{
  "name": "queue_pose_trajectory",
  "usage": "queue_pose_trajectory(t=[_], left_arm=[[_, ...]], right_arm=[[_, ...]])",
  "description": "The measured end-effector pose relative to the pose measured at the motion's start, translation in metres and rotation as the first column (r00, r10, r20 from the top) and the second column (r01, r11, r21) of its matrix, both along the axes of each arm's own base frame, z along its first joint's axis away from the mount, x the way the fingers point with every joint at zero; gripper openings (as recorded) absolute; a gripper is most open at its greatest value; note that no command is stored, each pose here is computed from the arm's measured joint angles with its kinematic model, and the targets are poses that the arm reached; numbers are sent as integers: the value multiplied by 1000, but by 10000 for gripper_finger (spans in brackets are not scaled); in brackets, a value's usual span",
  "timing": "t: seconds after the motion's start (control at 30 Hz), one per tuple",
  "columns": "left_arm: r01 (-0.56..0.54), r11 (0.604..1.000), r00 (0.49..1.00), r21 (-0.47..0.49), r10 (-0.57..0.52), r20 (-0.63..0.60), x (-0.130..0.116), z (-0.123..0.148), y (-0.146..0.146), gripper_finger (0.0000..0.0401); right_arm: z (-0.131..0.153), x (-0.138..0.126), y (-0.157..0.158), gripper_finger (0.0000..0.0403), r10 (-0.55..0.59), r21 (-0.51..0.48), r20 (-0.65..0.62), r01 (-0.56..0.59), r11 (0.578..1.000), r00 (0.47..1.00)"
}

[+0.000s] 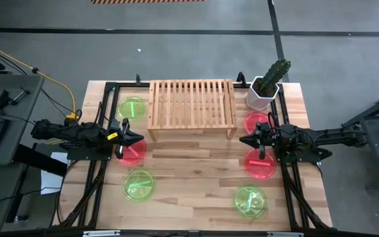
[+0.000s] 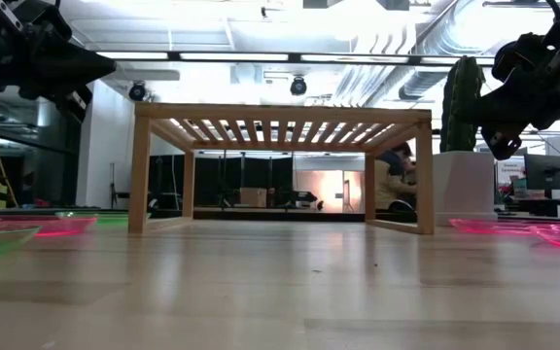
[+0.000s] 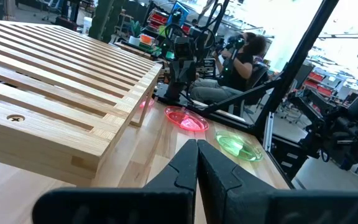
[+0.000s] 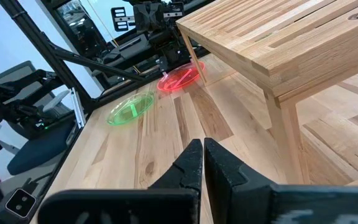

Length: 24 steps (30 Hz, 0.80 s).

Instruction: Place and stack plates onto a shelf

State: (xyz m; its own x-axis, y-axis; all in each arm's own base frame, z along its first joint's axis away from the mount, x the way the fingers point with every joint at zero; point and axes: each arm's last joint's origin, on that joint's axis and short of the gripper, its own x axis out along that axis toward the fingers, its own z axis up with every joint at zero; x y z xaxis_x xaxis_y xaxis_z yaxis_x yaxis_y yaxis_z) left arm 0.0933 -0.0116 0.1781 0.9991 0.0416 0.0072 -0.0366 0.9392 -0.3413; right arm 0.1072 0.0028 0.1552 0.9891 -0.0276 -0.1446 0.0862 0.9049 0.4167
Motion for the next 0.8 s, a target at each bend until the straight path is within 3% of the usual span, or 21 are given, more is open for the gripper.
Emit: queue_pose_trajectory(t=[0.73,0.8], left_arm=[[0,1000,1000,0,0,0,0,0,0,0],[0,1000,1000,0,0,0,0,0,0,0]], right_arm=[[0,0,0,0,-5,-1,2,5,1000,1000],[2,0,0,0,-21,33,27,20,999,999]])
